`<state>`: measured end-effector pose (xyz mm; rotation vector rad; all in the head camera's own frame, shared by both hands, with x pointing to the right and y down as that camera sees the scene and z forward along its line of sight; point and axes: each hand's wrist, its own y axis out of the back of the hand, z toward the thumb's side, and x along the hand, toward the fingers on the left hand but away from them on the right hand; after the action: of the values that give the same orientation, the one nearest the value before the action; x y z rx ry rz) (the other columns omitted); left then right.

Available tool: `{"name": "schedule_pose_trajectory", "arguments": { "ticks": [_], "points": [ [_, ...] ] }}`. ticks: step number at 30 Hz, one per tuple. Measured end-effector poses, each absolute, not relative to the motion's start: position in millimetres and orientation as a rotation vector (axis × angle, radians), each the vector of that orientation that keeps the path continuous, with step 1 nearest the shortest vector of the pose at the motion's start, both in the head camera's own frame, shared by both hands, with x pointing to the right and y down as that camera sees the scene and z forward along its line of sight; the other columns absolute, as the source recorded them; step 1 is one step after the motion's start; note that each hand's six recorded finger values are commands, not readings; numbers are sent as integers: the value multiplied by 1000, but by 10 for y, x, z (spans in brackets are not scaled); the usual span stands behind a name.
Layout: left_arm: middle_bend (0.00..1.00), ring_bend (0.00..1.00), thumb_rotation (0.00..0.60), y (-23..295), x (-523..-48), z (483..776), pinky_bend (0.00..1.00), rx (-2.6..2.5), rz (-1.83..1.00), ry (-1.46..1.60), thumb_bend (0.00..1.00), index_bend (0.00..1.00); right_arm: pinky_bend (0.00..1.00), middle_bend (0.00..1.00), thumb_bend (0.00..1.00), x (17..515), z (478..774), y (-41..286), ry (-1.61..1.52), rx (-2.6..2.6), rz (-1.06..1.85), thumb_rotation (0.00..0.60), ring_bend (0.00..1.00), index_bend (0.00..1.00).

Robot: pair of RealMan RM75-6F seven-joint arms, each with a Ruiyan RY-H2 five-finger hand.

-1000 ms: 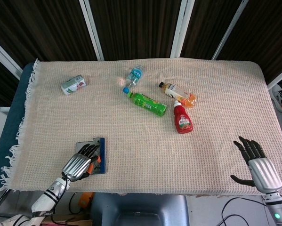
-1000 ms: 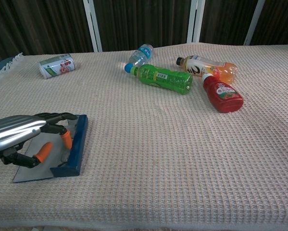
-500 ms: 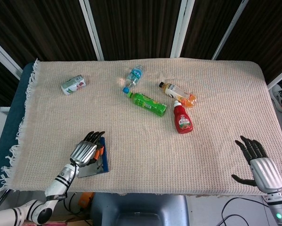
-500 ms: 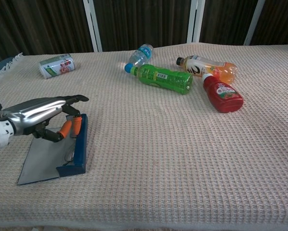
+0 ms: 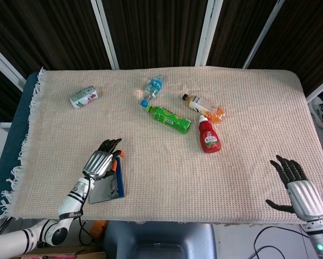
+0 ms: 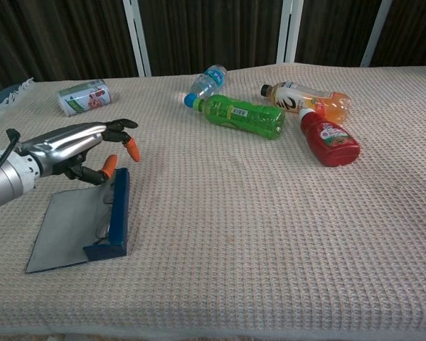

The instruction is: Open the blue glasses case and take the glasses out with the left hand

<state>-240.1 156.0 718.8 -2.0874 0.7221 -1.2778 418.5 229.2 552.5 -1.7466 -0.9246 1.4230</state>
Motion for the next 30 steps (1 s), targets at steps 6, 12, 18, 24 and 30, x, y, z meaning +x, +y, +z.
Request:
{"name": "schedule_pose_trajectory", "arguments": {
  "ticks": [6, 12, 18, 24, 30],
  "points": [
    [0, 0, 600, 1619, -2370, 7301, 0, -2094, -1307, 672, 709, 365, 0, 0, 152, 4185, 5521, 2292, -926, -1748, 1421, 600, 0, 0],
    [0, 0, 600, 1619, -2380, 7405, 0, -2055, -1336, 644, 714, 431, 0, 0, 152, 4200, 5509, 2285, -933, -1750, 1420, 600, 0, 0],
    [0, 0, 600, 1643, -2531, 7453, 0, -2018, -1405, 598, 715, 464, 0, 0, 153, 4206, 5487, 2287, -940, -1750, 1414, 600, 0, 0],
    [0, 0, 600, 1582, -2709, 7411, 0, -1957, -1445, 607, 748, 476, 0, 0, 153, 4201, 5491, 2291, -937, -1749, 1415, 600, 0, 0],
    [0, 0, 600, 1520, -3019, 7348, 0, -1903, -1521, 620, 750, 470, 0, 0, 154, 4206, 5482, 2285, -945, -1744, 1414, 600, 0, 0]
  ]
}}
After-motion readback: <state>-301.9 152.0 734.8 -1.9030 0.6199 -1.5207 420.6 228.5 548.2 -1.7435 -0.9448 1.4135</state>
